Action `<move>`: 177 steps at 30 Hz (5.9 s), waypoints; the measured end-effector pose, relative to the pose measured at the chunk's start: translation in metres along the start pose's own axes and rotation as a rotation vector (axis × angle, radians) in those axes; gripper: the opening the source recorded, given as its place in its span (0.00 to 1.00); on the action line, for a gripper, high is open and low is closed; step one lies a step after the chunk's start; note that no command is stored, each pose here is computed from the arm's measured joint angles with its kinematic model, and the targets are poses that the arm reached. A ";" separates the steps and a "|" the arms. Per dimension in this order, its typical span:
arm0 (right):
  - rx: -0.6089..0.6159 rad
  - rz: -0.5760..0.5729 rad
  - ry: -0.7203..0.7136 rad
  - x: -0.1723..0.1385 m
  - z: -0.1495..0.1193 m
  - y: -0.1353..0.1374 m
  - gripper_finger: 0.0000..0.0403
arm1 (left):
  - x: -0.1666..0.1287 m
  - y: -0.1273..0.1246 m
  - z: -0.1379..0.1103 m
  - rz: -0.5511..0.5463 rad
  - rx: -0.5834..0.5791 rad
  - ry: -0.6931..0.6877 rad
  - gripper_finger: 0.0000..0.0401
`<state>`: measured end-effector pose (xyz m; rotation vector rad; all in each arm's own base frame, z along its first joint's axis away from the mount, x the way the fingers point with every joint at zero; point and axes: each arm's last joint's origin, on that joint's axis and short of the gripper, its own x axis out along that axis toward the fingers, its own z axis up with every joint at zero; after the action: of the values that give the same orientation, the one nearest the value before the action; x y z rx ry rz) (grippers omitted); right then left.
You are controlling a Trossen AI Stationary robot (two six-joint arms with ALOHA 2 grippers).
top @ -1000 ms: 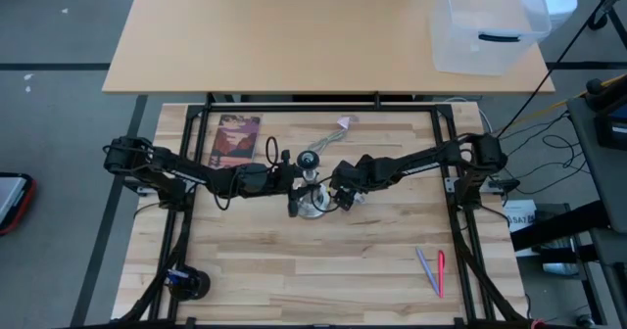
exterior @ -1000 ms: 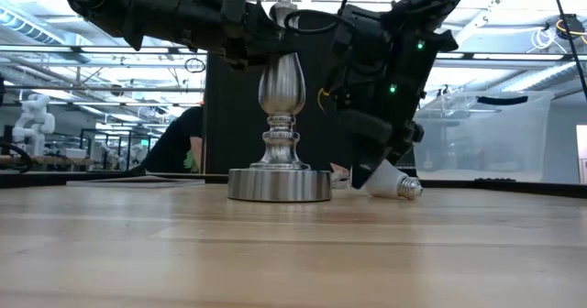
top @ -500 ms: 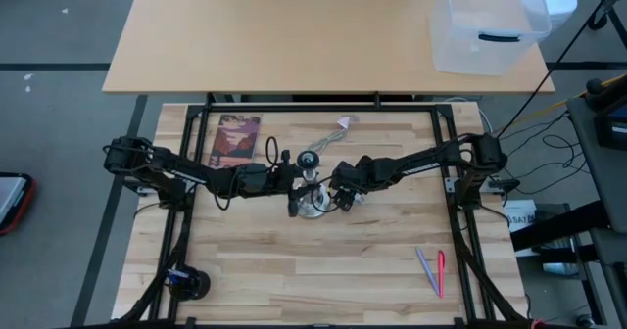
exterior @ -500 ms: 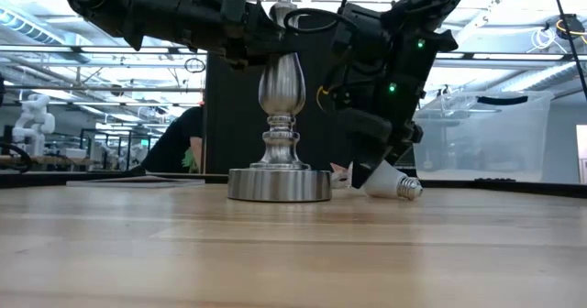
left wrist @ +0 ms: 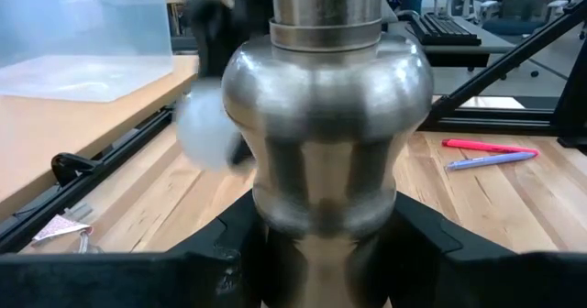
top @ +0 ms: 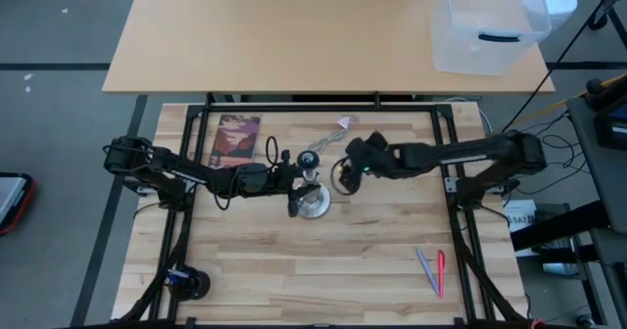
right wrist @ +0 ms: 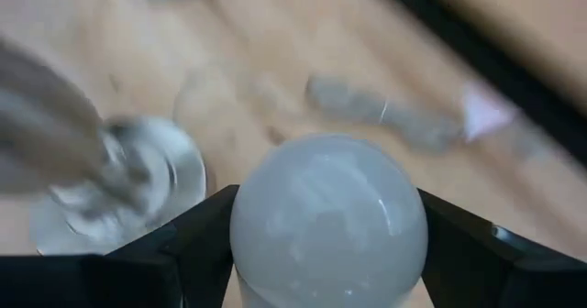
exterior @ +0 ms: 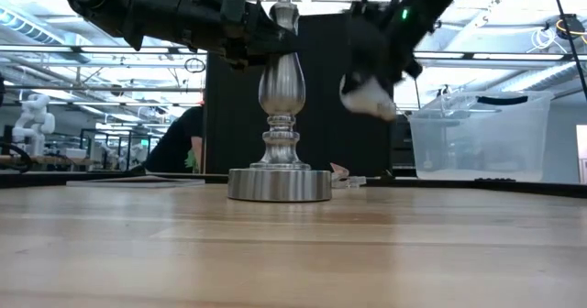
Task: Screw lightbulb
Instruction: Insert the lightbulb into the silver lamp
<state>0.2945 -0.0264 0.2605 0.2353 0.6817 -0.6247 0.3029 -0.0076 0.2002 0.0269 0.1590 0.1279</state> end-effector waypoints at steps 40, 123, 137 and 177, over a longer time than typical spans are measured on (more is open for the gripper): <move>-0.300 0.554 -0.988 -0.099 0.104 0.018 0.69 | 0.001 0.004 0.001 -0.011 -0.010 -0.015 0.39; -0.319 0.426 -0.843 -0.057 0.104 0.055 0.69 | 0.001 0.004 0.001 -0.015 -0.011 -0.008 0.39; -0.267 0.283 -0.815 -0.066 0.093 0.071 0.69 | 0.001 0.004 0.002 -0.015 -0.013 -0.017 0.39; -0.218 -0.008 -0.867 -0.047 0.072 0.114 0.69 | 0.001 0.005 0.003 0.034 -0.066 -0.030 0.39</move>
<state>0.3721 0.0573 0.3463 -0.2418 -0.0899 -0.5847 0.3034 -0.0023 0.2031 -0.0343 0.1239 0.1660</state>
